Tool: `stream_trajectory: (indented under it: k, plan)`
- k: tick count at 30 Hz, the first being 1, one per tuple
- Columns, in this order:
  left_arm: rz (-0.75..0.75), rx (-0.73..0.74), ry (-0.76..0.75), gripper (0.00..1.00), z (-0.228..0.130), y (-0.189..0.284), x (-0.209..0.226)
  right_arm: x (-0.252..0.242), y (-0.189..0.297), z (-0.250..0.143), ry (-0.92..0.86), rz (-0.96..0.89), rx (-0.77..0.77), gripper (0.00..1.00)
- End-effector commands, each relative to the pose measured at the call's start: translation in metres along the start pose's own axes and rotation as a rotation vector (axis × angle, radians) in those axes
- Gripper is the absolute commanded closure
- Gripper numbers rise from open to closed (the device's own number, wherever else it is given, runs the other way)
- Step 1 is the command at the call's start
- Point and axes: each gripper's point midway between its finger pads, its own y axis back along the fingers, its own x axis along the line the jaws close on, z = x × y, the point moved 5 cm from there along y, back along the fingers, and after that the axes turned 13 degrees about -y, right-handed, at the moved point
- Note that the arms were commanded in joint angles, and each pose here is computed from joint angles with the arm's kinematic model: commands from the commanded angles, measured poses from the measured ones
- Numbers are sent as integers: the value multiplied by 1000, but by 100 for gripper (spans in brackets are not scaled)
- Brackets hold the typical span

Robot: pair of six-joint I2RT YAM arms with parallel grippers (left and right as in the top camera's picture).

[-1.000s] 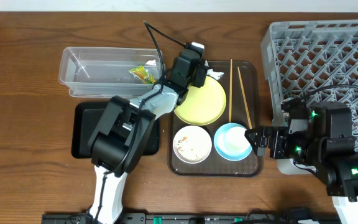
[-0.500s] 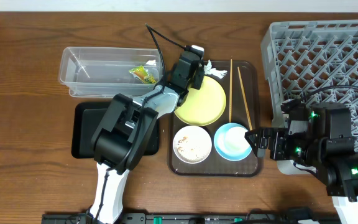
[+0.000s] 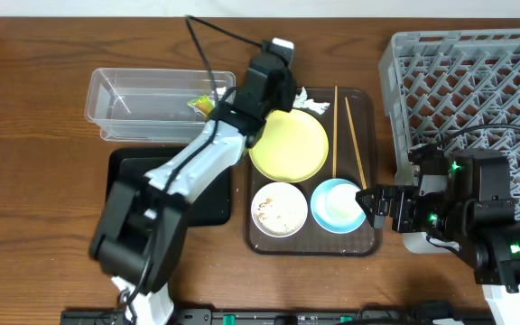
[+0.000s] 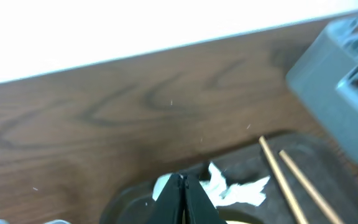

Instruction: Sort waste into correct bins and load items into the dishwasher rack

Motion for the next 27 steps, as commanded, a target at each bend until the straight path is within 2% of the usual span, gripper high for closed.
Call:
stream_trajectory:
  k: [1, 2, 3, 6, 9, 14, 19, 27]
  plan:
    - [10, 21, 142, 61, -5, -3, 6, 1, 5, 5, 8, 5, -22, 1]
    - [13, 36, 198, 39, -9, -5, 7, 1, 5, 5, 7, 5, -22, 1]
    - [18, 55, 273, 35, -15, -8, 7, 1, 5, 4, 7, 5, -22, 1]
    - [32, 78, 424, 34, -29, -20, 10, 1, 5, 4, 5, 3, -18, 1]
    - [33, 75, 441, 34, -38, -34, 9, 1, 5, 3, 4, 2, -15, 1]
    - [45, 139, 587, 34, -69, -54, 5, 1, 5, 3, 3, 2, -15, 1]
    - [4, 160, 611, 35, -84, -67, -3, 0, 5, 2, 0, -1, -9, 1]
    - [-5, 119, 636, 35, -83, -75, -3, 0, 5, 2, 0, -1, -9, 1]
